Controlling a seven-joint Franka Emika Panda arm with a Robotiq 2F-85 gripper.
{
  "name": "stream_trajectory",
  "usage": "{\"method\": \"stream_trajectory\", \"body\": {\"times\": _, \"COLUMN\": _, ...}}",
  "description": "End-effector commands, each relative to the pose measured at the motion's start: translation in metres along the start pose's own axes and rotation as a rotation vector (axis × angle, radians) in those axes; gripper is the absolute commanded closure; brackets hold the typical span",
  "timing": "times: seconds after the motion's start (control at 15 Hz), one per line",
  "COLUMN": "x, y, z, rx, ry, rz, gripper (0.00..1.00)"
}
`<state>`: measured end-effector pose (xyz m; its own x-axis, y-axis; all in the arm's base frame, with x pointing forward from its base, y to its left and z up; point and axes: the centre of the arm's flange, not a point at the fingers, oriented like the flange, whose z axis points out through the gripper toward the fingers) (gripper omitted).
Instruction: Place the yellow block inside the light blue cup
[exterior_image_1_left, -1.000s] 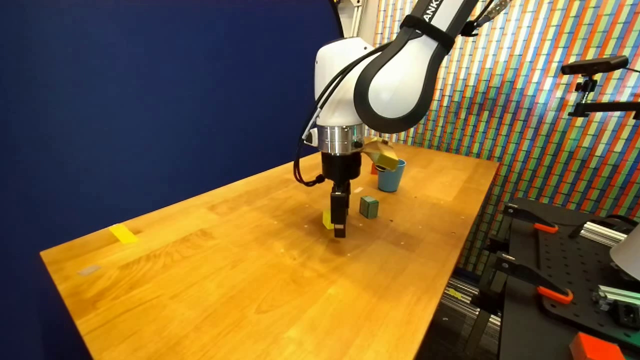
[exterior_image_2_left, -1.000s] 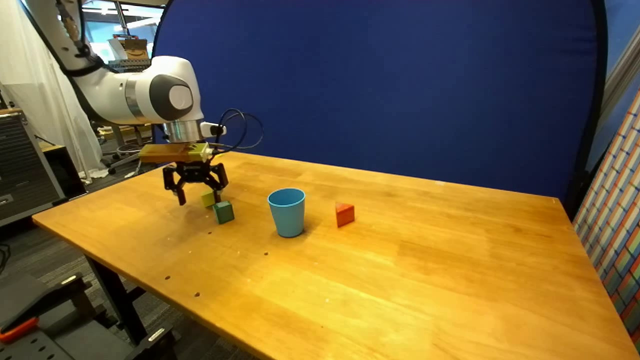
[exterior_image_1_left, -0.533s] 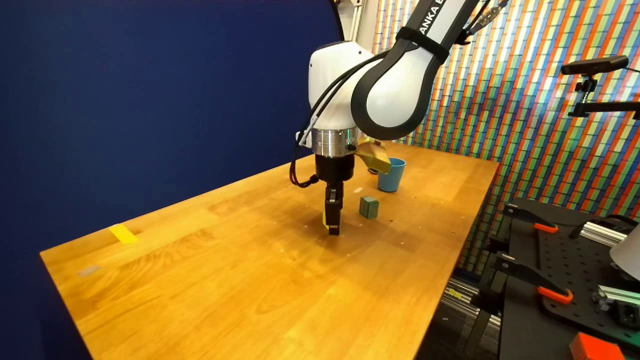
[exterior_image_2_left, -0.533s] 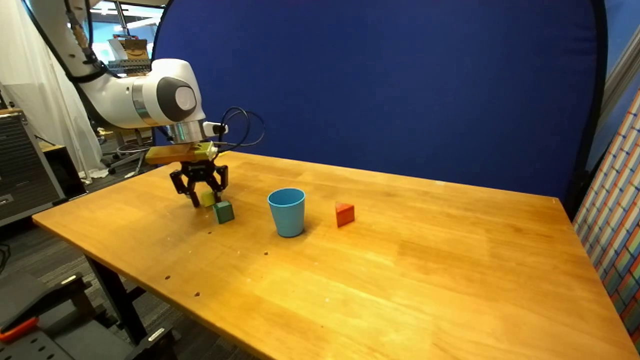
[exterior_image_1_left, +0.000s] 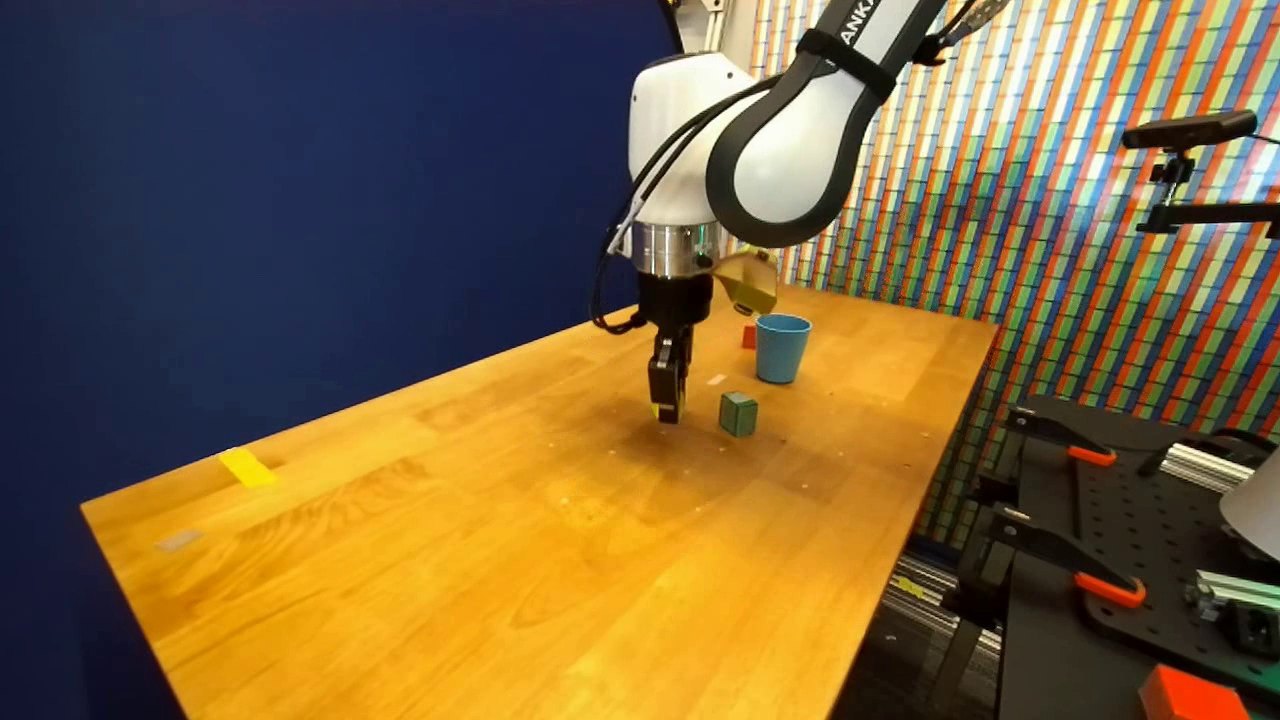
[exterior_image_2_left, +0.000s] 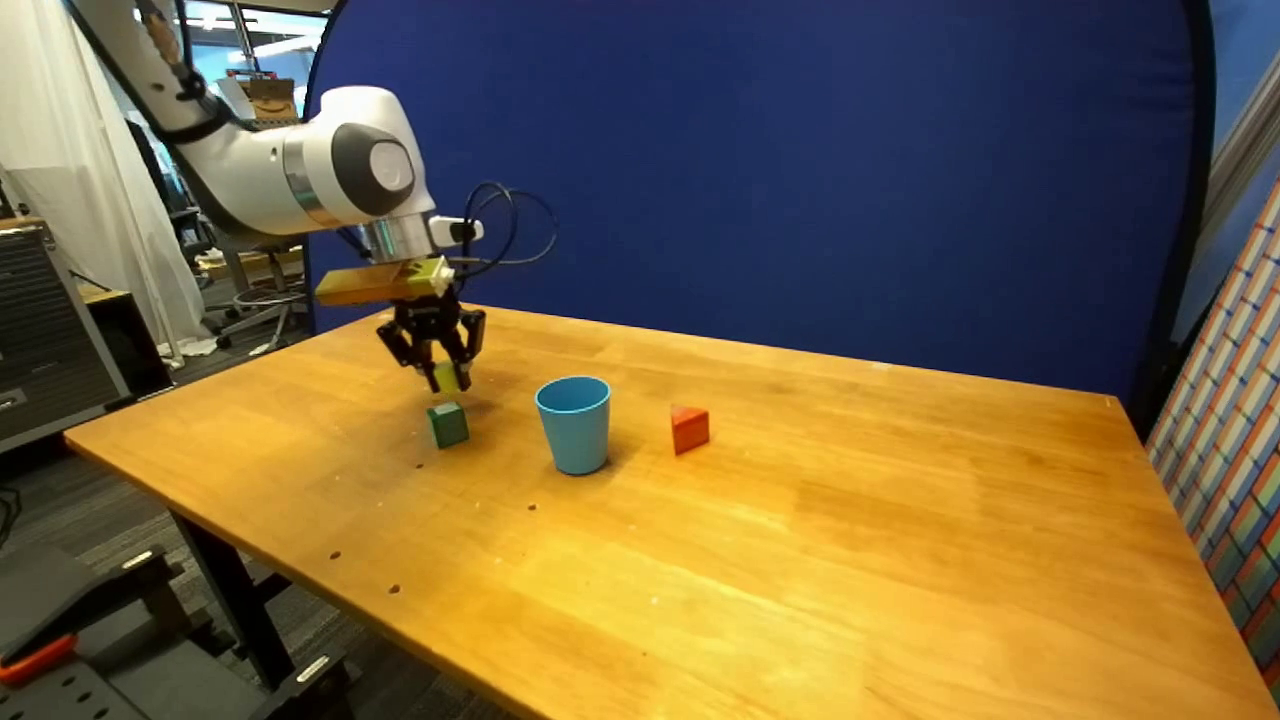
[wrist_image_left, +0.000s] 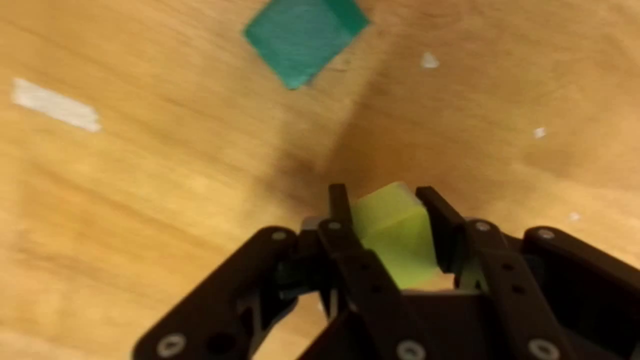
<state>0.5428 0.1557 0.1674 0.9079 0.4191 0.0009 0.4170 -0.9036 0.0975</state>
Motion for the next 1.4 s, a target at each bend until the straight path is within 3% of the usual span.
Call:
{"method": "stream_trajectory", "body": {"times": 0.0, "x": -0.028, "y": 0.063, "z": -0.069, "rx": -0.119, "ry": 0.054, "rz": 0.157, "gripper": 0.86}}
{"method": "stream_trajectory", "body": {"times": 0.2, "x": -0.055, "y": 0.118, "z": -0.117, "rx": -0.186, "ry": 0.075, "rz": 0.316, "gripper": 0.86}}
{"method": "stream_trajectory", "body": {"times": 0.4, "x": -0.105, "y": 0.172, "z": -0.149, "rx": -0.19, "ry": 0.01, "rz": 0.491, "gripper": 0.86}}
{"method": "stream_trajectory", "body": {"times": 0.67, "x": -0.148, "y": 0.213, "z": -0.142, "rx": -0.139, "ry": -0.109, "rz": 0.629, "gripper": 0.86}}
{"method": "stream_trajectory", "body": {"times": 0.93, "x": -0.145, "y": 0.22, "z": -0.116, "rx": -0.099, "ry": -0.131, "rz": 0.647, "gripper": 0.86}}
{"method": "stream_trajectory", "body": {"times": 1.33, "x": -0.121, "y": 0.189, "z": -0.077, "rx": -0.042, "ry": -0.175, "rz": 0.613, "gripper": 0.86}}
